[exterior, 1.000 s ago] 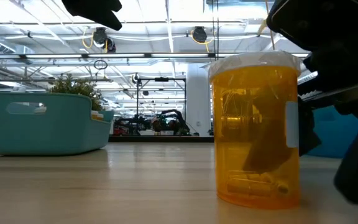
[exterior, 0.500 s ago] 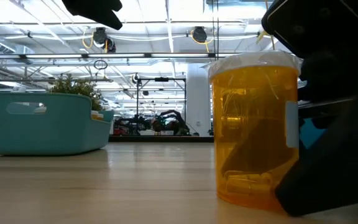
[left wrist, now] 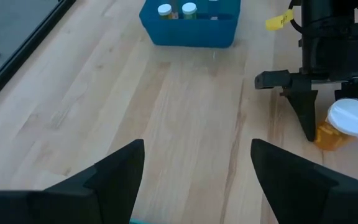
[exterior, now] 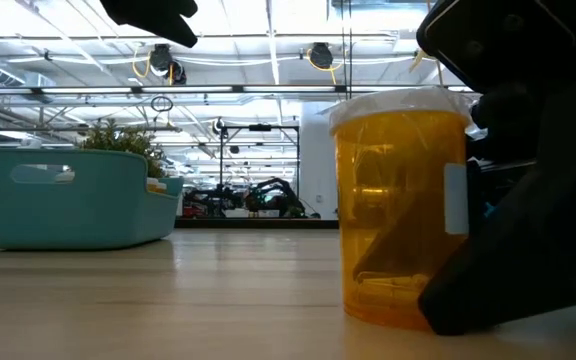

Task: Pick and place medicine bottles into bin by pill shape (circle, oval)
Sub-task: Put the big orange capsule bottle into the green bin

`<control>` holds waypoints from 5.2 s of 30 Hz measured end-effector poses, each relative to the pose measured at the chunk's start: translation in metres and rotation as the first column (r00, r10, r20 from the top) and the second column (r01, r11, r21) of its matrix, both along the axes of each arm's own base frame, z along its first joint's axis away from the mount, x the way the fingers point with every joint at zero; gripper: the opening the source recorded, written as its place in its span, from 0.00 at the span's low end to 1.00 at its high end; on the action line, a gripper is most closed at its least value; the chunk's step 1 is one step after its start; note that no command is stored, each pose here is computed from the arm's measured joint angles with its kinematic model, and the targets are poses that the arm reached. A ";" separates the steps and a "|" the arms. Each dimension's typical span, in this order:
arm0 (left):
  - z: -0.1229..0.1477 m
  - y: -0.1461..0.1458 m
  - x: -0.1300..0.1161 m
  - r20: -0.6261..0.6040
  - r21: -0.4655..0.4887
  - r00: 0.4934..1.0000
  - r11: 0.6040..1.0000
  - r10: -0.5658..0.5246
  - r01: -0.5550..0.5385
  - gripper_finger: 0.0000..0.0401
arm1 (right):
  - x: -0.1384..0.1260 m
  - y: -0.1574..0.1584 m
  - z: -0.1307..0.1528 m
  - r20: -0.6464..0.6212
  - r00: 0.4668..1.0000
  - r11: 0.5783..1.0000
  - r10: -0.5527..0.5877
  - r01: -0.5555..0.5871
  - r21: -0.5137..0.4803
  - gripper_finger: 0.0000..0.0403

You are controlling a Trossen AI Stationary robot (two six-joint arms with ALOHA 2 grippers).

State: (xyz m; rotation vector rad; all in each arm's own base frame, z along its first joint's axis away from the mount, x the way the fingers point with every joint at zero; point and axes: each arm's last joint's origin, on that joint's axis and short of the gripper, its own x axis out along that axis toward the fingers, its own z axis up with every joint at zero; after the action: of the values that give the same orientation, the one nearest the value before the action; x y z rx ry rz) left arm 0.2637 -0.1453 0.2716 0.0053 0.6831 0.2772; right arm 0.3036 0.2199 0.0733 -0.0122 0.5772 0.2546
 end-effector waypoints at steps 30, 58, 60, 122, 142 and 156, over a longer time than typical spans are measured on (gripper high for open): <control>0.002 0.052 0.041 -0.007 -0.311 0.976 0.928 -0.220 0.207 0.74 | 0.021 -0.119 0.084 -0.340 0.920 0.916 -0.193 0.293 0.273 0.45; -0.034 0.083 0.078 -0.028 -0.396 0.962 0.887 -0.271 0.238 0.82 | 0.027 -0.124 0.089 -0.336 0.915 0.928 -0.226 0.306 0.211 0.45; -0.038 0.081 0.084 -0.011 -0.389 0.964 0.889 -0.267 0.242 0.86 | 0.026 -0.125 0.088 -0.346 0.910 0.928 -0.228 0.311 0.206 0.45; -0.089 0.072 0.122 0.056 -0.364 0.968 0.898 -0.244 0.247 0.95 | 0.023 -0.125 0.086 -0.374 0.907 0.942 -0.196 0.281 0.186 0.45; -0.087 0.071 0.121 0.064 -0.387 0.958 0.878 -0.279 0.281 0.53 | 0.024 -0.124 0.086 -0.363 0.911 0.946 -0.194 0.272 0.177 0.46; -0.061 0.073 0.101 0.017 -0.406 0.949 0.865 -0.314 0.294 0.51 | 0.006 -0.117 0.115 -0.305 0.929 0.961 -0.210 0.254 0.113 0.81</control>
State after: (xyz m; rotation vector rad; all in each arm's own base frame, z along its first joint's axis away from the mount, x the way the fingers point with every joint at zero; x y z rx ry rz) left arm 0.3650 -0.0719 0.2103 -0.2761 0.7680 -0.1749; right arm 0.3100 0.1026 0.1883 0.2437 0.8445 0.0667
